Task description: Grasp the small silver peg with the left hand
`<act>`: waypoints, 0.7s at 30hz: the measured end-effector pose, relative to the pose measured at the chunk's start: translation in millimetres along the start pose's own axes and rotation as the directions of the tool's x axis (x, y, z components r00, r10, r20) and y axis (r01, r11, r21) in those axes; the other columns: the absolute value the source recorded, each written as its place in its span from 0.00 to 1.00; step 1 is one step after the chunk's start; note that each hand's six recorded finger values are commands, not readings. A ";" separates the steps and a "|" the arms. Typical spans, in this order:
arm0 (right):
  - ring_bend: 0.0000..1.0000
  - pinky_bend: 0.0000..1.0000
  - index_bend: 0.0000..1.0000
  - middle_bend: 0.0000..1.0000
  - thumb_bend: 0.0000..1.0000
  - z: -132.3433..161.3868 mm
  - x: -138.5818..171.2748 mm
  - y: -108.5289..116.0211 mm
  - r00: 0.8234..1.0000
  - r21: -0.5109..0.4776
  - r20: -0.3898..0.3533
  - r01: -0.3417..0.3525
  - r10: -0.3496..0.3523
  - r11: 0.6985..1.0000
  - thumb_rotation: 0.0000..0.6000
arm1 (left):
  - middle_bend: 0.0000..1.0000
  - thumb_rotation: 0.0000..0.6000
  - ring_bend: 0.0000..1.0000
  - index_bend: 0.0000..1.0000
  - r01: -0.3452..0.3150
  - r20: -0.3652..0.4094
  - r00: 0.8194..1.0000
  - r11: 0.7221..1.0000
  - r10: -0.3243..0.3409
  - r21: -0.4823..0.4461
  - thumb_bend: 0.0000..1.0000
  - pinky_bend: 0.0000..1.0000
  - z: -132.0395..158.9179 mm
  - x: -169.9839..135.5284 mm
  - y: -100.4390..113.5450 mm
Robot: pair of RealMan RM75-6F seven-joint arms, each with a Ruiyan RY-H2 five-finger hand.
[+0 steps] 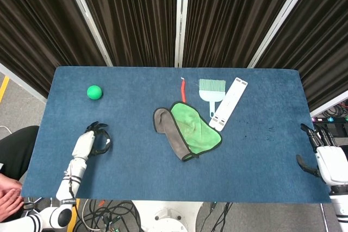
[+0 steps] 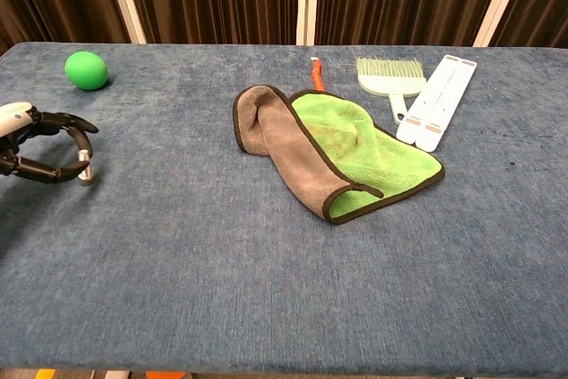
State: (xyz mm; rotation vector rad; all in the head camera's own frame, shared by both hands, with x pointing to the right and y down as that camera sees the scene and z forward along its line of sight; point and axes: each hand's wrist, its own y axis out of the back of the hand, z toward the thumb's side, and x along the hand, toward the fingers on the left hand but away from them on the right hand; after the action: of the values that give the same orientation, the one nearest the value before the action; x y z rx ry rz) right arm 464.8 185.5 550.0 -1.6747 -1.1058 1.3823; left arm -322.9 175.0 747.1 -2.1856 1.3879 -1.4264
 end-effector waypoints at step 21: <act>0.02 0.04 0.02 0.16 0.27 0.6 -1.1 4.2 1.000 0.009 0.000 0.007 -0.007 1.000 1.00 | 0.15 1.00 0.00 0.30 -0.059 0.074 0.996 0.997 0.056 0.042 0.41 0.00 4.3 -18.9 23.3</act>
State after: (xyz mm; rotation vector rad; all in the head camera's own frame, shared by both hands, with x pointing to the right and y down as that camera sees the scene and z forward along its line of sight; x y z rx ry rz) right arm 464.9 182.8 546.6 -1.6626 -1.1026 1.3817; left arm -335.3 175.7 719.6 -2.1303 1.3704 -1.3310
